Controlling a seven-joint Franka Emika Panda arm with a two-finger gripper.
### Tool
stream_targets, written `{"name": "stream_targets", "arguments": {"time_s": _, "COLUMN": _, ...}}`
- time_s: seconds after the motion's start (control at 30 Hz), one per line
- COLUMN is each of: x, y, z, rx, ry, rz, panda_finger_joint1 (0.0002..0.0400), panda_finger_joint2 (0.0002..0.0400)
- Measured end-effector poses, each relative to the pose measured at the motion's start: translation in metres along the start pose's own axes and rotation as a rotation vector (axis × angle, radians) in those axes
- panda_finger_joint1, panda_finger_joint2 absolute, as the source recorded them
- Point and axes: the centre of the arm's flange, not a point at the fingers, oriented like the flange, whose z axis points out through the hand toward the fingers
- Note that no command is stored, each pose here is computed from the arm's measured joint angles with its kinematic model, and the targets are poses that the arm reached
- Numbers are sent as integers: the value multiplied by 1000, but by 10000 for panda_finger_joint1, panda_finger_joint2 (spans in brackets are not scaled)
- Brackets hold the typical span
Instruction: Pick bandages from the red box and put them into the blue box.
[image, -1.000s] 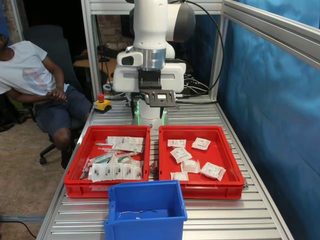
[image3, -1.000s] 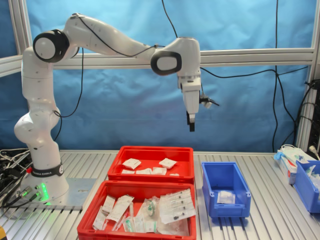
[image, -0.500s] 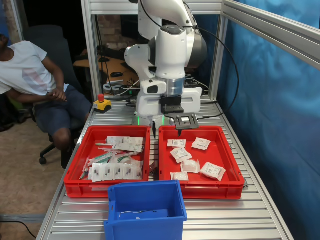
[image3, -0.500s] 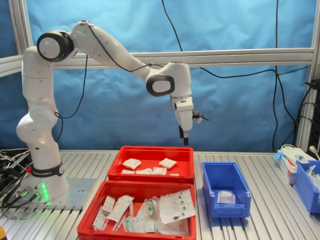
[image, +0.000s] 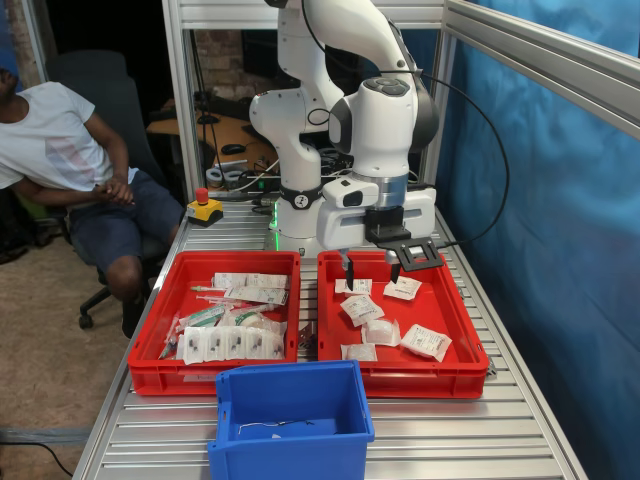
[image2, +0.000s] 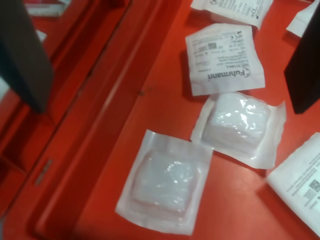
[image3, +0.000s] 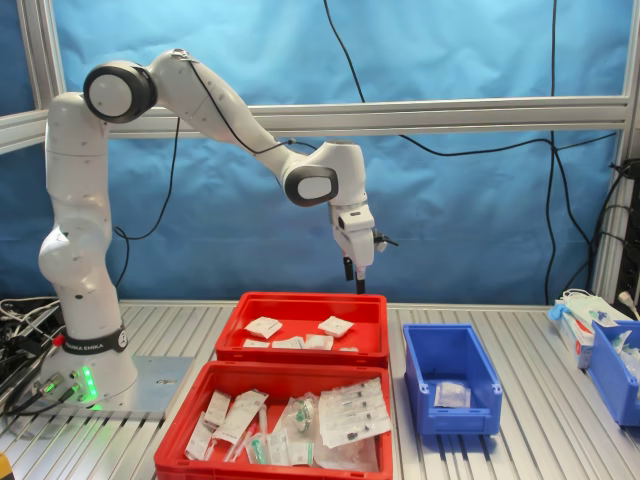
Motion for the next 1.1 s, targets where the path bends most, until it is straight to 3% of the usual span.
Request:
{"name": "stream_targets", "arguments": {"time_s": 0.4, "x": -31, "y": -35, "z": 57, "rx": 19, "ry": 3, "rz": -76, "panda_finger_joint1": 400, "panda_finger_joint2": 400}}
{"name": "stream_targets", "arguments": {"time_s": 0.73, "x": -50, "y": -41, "z": 110, "rx": -8, "ry": -29, "rz": -103, "panda_finger_joint1": 400, "panda_finger_joint2": 400}}
{"name": "stream_targets", "arguments": {"time_s": 0.9, "x": -59, "y": -43, "z": 125, "rx": -17, "ry": -40, "rz": -114, "panda_finger_joint1": 400, "panda_finger_joint2": 400}}
{"name": "stream_targets", "arguments": {"time_s": 1.1, "x": -69, "y": -52, "z": 132, "rx": -2, "ry": -29, "rz": -137, "panda_finger_joint1": 400, "panda_finger_joint2": 400}}
